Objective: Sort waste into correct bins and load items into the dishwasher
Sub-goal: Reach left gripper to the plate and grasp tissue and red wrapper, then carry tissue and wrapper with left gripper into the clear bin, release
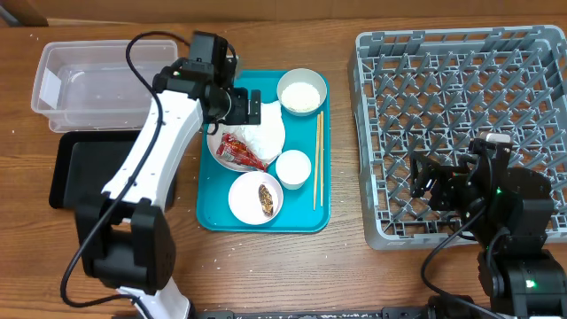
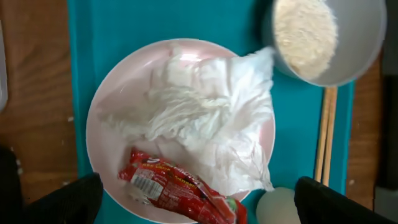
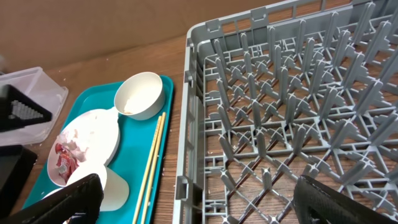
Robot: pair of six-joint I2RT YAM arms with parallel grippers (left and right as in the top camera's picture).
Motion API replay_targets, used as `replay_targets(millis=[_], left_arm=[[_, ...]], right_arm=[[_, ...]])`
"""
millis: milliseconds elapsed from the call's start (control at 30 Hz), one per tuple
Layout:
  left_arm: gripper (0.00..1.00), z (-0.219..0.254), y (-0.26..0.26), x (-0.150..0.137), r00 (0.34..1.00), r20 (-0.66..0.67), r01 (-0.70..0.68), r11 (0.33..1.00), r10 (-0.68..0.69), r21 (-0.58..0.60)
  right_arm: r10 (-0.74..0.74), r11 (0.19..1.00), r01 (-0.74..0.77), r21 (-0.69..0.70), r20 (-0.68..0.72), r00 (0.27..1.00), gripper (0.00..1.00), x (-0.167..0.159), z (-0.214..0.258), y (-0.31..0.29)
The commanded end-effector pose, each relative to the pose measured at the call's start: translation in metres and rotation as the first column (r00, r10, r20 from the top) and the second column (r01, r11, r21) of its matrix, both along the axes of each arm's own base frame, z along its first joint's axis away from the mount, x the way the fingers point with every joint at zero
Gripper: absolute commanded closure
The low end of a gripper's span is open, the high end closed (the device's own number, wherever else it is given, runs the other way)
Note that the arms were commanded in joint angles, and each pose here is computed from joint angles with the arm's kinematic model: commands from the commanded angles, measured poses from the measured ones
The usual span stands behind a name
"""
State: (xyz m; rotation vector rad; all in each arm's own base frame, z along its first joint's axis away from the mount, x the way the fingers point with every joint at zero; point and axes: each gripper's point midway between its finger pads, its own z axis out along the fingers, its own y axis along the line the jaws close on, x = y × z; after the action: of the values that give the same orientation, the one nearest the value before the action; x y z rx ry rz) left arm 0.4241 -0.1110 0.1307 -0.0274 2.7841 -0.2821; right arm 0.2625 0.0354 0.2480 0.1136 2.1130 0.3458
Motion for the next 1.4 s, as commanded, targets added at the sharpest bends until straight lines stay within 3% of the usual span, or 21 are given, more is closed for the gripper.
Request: replay_targets(millis=[0,233,633,667,700,833,1067,1367], left_arm=[[0.00,-0.010,0.005,0.004,0.967,-0.067,-0.248,0.968,0.246,-0.026],[0.00,-0.056,0.002,-0.001,0.883,-0.210,-0.431,0.902,0.421,-0.006],[0.01,-0.133,0.004,-0.007,0.851,-0.322,-0.410,0.908,0.415,0.089],[0.05,-0.136,0.004,-0.007,0.855,-0.323,-0.399,0.912,0.407,0.095],[0.19,-0.138,0.004,-0.007,0.861,-0.322,-0.383,0.919,0.393,0.096],[0.94,-0.138,0.004,-0.004,0.885,-0.307,-0.336,0.937,0.349,0.095],[0.96,-0.120,0.000,0.005,0.906,-0.297,-0.295,0.953,0.302,0.070],[0.96,0.008,-0.009,0.038,0.972,-0.178,-0.153,0.988,0.153,0.011]], right_arm=[[0.013,1.000,-0.013,-0.003,0.030,0.999,0.00,0.000,0.012,0.002],[0.012,1.000,-0.012,0.001,0.019,1.000,0.00,0.000,0.010,0.002],[0.015,1.000,-0.015,0.003,-0.052,0.999,0.00,0.003,-0.007,0.003],[0.013,1.000,-0.013,0.006,-0.058,0.998,0.00,0.004,-0.008,0.003],[0.013,1.000,-0.013,0.005,-0.062,0.998,0.00,0.005,-0.009,0.003],[0.013,1.000,-0.013,0.005,-0.081,0.997,0.00,0.007,-0.014,0.003],[0.013,1.000,-0.013,0.005,-0.096,0.995,0.00,0.009,-0.018,0.003],[0.013,1.000,-0.013,0.005,-0.083,0.996,0.00,0.011,-0.015,0.003]])
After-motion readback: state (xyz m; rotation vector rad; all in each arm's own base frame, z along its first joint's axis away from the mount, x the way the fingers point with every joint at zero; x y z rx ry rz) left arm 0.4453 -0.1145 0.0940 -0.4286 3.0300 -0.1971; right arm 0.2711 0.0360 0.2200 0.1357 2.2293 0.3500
